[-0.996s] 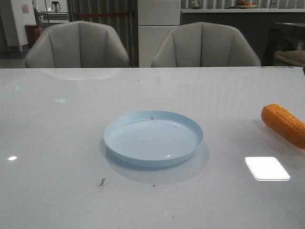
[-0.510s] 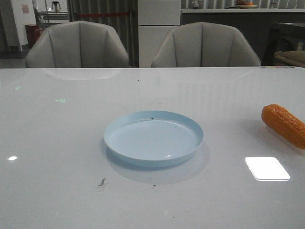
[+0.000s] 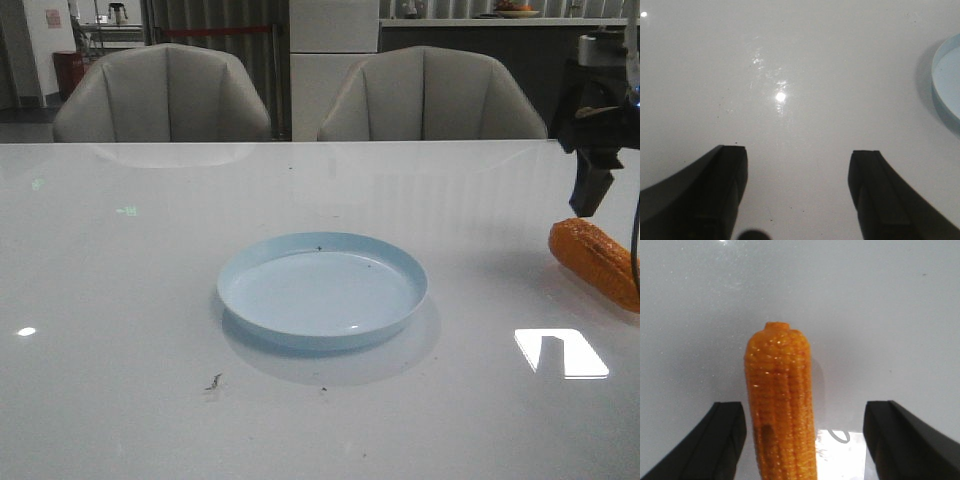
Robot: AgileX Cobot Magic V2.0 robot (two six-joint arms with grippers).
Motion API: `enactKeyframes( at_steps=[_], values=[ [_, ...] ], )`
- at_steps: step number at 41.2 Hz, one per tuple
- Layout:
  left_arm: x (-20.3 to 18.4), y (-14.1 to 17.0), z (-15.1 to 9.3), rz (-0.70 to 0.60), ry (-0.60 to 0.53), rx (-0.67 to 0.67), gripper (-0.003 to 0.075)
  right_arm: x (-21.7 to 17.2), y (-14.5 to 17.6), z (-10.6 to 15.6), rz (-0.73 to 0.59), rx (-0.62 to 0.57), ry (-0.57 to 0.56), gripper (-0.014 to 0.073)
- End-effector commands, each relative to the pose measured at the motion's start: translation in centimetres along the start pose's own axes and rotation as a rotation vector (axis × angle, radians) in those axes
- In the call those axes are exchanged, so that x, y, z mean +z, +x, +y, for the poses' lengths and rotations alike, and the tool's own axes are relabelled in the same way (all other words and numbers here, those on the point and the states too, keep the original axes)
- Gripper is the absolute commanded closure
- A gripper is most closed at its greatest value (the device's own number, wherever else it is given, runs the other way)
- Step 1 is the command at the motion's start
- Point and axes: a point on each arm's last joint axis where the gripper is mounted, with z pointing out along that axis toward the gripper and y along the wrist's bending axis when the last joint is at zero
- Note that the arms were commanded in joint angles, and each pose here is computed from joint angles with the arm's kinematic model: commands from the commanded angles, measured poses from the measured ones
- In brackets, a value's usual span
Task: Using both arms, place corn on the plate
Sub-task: 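Lower the right gripper over the orange corn cob and grasp it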
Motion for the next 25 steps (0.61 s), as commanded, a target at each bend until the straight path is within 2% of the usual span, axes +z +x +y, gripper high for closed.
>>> enactKeyframes(
  at_steps=[1, 17, 20, 25],
  values=[
    [-0.7, -1.5, 0.1, -0.116, 0.000, -0.021, 0.0231, -1.4, -1.5, 0.7, -0.098, -0.050, -0.004, -0.0001],
    [-0.7, -1.5, 0.1, -0.124, 0.000, -0.021, 0.0231, 1.4, -0.8, 0.8, -0.021, -0.063, -0.003, 0.0015],
    [-0.7, -1.5, 0.1, -0.124, 0.000, -0.021, 0.0231, 1.6, -0.7, 0.8, -0.015, -0.063, -0.003, 0.0075],
    [-0.7, -1.5, 0.1, -0.124, 0.000, -0.021, 0.0231, 1.9, -0.6, 0.7, -0.005, -0.063, -0.002, 0.0257]
  ],
)
